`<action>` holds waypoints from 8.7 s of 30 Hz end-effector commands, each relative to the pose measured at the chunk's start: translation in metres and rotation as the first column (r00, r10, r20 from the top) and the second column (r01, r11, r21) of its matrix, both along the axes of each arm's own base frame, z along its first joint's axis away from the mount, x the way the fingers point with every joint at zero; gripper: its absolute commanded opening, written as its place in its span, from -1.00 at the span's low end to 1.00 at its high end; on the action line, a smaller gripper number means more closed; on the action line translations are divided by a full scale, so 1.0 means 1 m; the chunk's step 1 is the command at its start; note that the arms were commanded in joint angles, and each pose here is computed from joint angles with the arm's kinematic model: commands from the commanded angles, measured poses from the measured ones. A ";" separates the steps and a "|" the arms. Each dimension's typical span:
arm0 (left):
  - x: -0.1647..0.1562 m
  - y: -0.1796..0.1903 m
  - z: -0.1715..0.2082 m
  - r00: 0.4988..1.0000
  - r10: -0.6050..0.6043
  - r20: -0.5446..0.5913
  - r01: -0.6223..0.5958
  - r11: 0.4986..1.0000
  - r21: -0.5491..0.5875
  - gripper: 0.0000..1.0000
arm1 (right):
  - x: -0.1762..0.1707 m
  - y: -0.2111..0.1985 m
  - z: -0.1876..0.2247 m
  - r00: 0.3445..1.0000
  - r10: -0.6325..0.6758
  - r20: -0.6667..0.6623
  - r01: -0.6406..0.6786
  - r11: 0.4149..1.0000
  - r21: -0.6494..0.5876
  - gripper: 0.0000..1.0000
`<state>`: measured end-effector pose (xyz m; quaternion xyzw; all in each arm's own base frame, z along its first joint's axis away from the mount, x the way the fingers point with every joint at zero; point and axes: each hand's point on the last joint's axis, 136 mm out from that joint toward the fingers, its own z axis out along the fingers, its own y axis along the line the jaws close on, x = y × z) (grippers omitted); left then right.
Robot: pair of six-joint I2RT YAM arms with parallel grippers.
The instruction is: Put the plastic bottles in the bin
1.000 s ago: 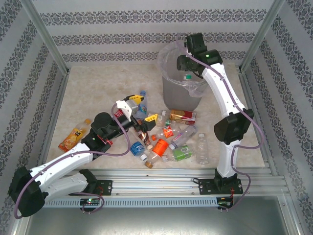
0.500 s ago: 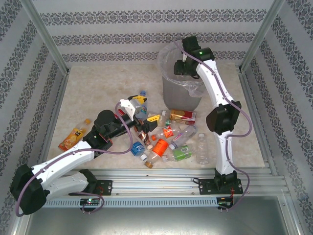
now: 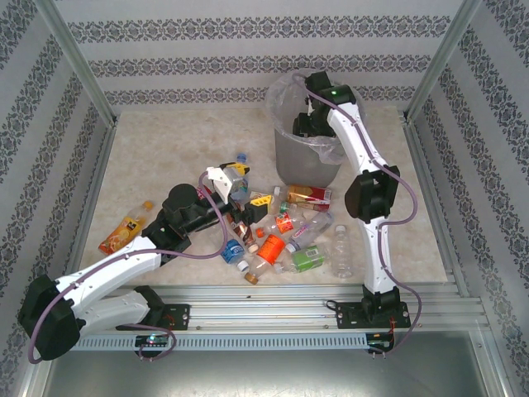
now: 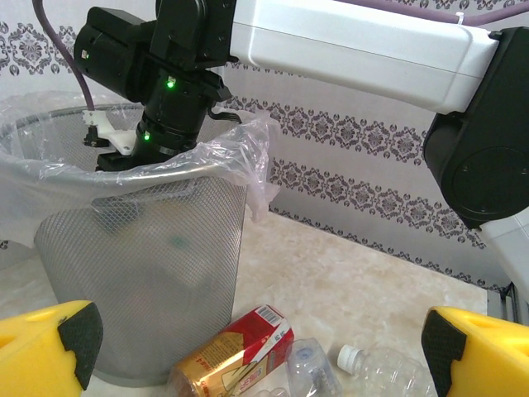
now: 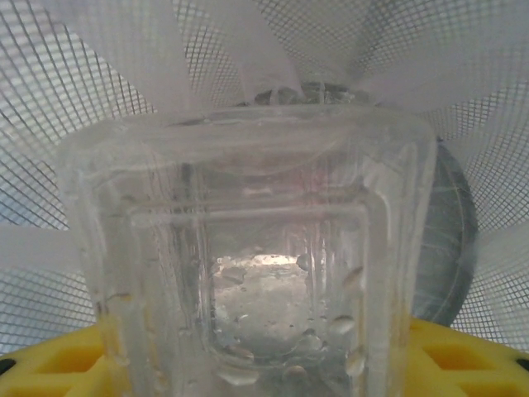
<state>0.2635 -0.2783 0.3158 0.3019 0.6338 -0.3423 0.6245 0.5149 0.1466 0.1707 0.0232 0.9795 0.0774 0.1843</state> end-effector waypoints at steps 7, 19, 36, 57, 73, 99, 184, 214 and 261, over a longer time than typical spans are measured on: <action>-0.001 -0.004 0.010 1.000 -0.015 0.020 0.015 1.000 0.002 1.00 | 0.004 -0.008 0.025 0.998 -0.020 0.054 0.020 1.000 0.002 0.46; -0.002 -0.004 0.011 1.000 -0.017 0.022 0.016 1.000 0.006 1.00 | -0.004 -0.008 0.093 0.980 -0.002 0.198 -0.008 0.999 0.050 0.58; -0.007 -0.005 0.014 0.998 -0.044 0.034 0.044 0.999 0.005 1.00 | -0.068 -0.017 0.201 0.908 0.041 0.417 -0.059 0.998 0.030 0.57; -0.051 -0.032 -0.013 0.935 -0.354 0.021 0.347 0.926 0.146 1.00 | -0.257 -0.073 0.070 0.987 -0.101 0.128 0.105 0.994 -0.028 0.60; -0.051 -0.054 -0.067 0.925 -0.361 -0.115 0.379 0.870 0.315 1.00 | -0.307 -0.083 -0.060 0.964 -0.226 -0.137 0.219 0.974 -0.064 0.60; -0.053 -0.059 -0.074 0.925 -0.359 -0.127 0.381 0.862 0.335 1.00 | -0.319 -0.075 -0.142 0.919 -0.239 -0.314 0.220 0.971 -0.094 0.56; -0.003 0.018 0.015 0.987 0.115 0.115 -0.109 0.992 -0.060 1.00 | 0.006 -0.028 0.134 0.918 0.144 0.368 -0.113 0.988 -0.106 0.12; 0.005 0.008 -0.003 0.994 0.096 0.049 -0.097 0.995 0.028 1.00 | -0.006 -0.039 0.082 0.980 0.083 0.182 -0.065 0.992 -0.106 0.62; -0.081 -0.012 -0.095 0.918 -0.306 -0.252 0.393 0.775 0.495 1.00 | -0.274 -0.037 0.060 0.954 -0.282 0.101 0.266 0.953 0.147 0.74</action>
